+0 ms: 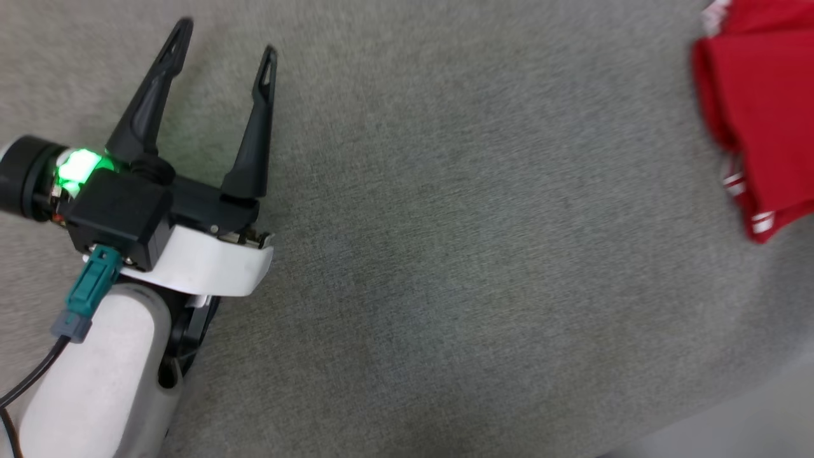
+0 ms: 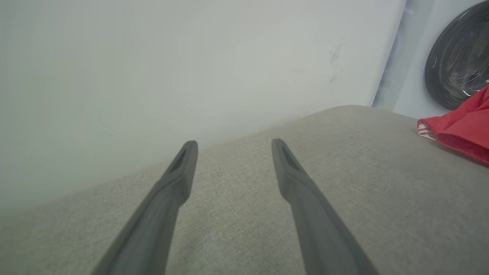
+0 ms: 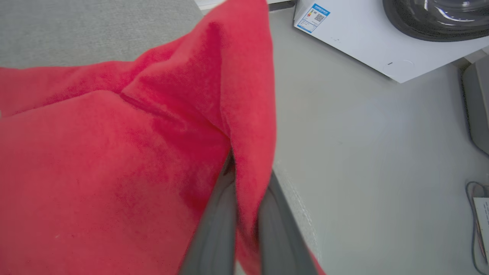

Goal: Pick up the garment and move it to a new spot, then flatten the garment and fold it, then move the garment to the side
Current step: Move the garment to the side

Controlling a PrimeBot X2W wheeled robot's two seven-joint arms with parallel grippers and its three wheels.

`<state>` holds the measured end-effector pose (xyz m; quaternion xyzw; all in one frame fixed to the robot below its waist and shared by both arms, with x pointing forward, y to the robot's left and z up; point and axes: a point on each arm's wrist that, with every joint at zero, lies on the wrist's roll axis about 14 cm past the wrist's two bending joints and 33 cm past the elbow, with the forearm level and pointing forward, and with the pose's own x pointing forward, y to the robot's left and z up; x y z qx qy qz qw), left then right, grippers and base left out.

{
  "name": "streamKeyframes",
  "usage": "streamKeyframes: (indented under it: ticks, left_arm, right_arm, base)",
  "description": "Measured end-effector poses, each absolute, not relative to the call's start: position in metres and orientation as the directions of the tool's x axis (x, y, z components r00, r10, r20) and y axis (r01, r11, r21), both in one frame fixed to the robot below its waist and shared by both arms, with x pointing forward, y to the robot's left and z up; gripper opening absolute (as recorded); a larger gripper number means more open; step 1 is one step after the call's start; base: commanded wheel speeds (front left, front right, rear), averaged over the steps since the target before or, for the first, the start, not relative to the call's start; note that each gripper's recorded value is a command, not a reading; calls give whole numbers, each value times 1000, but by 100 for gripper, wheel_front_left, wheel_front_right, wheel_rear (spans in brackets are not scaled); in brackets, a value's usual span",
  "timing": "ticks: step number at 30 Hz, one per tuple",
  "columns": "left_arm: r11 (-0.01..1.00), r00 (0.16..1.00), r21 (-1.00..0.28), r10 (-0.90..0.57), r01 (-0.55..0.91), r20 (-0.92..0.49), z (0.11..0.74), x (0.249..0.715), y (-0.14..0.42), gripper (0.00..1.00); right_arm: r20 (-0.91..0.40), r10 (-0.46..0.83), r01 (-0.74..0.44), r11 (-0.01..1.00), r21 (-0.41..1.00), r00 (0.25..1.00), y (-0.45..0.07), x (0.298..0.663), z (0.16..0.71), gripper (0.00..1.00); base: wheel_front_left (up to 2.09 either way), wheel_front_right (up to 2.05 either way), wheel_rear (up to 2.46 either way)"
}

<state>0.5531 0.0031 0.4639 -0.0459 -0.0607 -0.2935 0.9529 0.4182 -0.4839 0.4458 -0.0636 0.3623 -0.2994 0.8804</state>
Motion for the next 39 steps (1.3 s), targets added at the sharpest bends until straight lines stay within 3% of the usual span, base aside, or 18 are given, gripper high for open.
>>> streamKeyframes:
  ticks: [6, 7, 8, 9, 19, 27, 34, 39]
  left_arm:
    - [817, 819, -82, -560, 571, 125, 438, 561, 0, 100]
    - [818, 821, -82, -559, 569, 121, 436, 561, 1, 100]
    - [820, 822, -83, -557, 567, 117, 434, 560, 2, 100]
    - [821, 823, -82, -555, 565, 116, 434, 560, 3, 100]
    - [844, 848, -92, -517, 528, 119, 453, 544, 13, 100]
    - [888, 896, -125, -436, 443, 78, 477, 500, 38, 100]
    - [931, 939, -125, -336, 342, 69, 502, 460, 72, 100]
    - [967, 971, -103, -224, 231, 79, 516, 440, 113, 100]
  right_arm:
    - [-529, -643, 527, 763, -375, 554, -506, 433, 434, 0]
    - [-535, -638, 524, 766, -372, 553, -503, 435, 425, 9]
    - [-541, -627, 522, 774, -358, 560, -499, 437, 417, 85]
    - [-546, -620, 521, 780, -347, 564, -495, 438, 409, 100]
    - [-370, -677, 558, 735, -385, 636, -516, 421, 456, 100]
    - [-306, -604, 482, 784, -390, 736, -497, 388, 485, 100]
    - [-347, -419, 347, 903, -252, 839, -425, 372, 459, 100]
    - [-328, -222, 188, 973, -134, 918, -346, 387, 451, 100]
  base:
    - [0, 0, 0]
    - [0, 0, 0]
    - [0, 0, 0]
    - [0, 0, 0]
    - [0, 0, 0]
    - [0, 0, 0]
    - [0, 0, 0]
    - [0, 0, 0]
